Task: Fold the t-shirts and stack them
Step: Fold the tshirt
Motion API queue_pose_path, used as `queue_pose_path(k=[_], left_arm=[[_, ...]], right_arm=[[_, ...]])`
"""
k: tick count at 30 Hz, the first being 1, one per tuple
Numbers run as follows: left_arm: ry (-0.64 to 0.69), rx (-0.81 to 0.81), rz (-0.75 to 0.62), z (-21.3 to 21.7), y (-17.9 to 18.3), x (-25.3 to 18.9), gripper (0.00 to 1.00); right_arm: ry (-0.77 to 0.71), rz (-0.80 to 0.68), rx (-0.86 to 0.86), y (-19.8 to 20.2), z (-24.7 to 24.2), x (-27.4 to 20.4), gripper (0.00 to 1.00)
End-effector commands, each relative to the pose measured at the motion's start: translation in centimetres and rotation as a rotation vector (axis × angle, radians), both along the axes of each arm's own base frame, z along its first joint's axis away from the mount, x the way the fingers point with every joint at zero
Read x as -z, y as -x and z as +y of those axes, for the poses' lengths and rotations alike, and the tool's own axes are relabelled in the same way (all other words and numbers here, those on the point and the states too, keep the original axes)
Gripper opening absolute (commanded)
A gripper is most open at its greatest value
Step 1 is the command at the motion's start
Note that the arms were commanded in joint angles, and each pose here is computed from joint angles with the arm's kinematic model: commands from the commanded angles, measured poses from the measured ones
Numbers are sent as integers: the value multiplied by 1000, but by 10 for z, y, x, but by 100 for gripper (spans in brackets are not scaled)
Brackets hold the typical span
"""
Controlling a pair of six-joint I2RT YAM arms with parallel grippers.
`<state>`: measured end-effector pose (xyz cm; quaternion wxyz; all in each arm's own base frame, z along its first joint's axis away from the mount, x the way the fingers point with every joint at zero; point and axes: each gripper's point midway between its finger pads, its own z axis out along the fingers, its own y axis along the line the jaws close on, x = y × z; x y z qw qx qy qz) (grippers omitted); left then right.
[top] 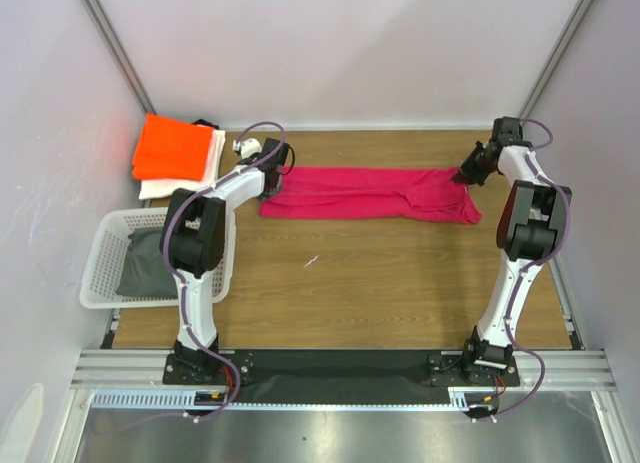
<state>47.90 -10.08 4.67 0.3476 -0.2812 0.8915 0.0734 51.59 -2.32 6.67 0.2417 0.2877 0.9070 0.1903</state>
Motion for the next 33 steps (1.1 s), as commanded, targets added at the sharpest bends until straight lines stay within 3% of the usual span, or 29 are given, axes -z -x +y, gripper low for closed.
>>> queue_pose_path(k=[1, 2, 3, 4, 7, 9, 14, 22, 26, 33], left_arm=[[-23, -1, -71, 7, -18, -22, 29], [-21, 12, -82, 6, -20, -26, 36], [-19, 21, -93, 5, -21, -30, 51], [-13, 25, -120, 4, -25, -40, 57], [6, 52, -185, -1, -33, -65, 69], [16, 77, -223, -5, -38, -79, 75], [62, 118, -265, -12, -33, -108, 81], [294, 184, -235, -48, -1, -87, 81], [384, 141, -192, -61, 0, -67, 86], [402, -18, -165, -51, -15, -39, 88]], right_arm=[[21, -94, -42, -21, -5, -26, 11], [28, -107, -46, -23, -6, -31, 20], [35, -142, -54, -29, -6, -44, 28], [28, -155, -68, -30, -4, -51, 44], [18, -225, -101, -41, 0, -83, 64], [14, -261, -103, -46, 1, -102, 69], [-12, -265, -107, -37, 6, -121, 71], [-26, -232, -87, 13, 17, -113, 72], [-34, -185, -83, 31, 19, -101, 72], [-22, -183, -78, 38, 19, -104, 73]])
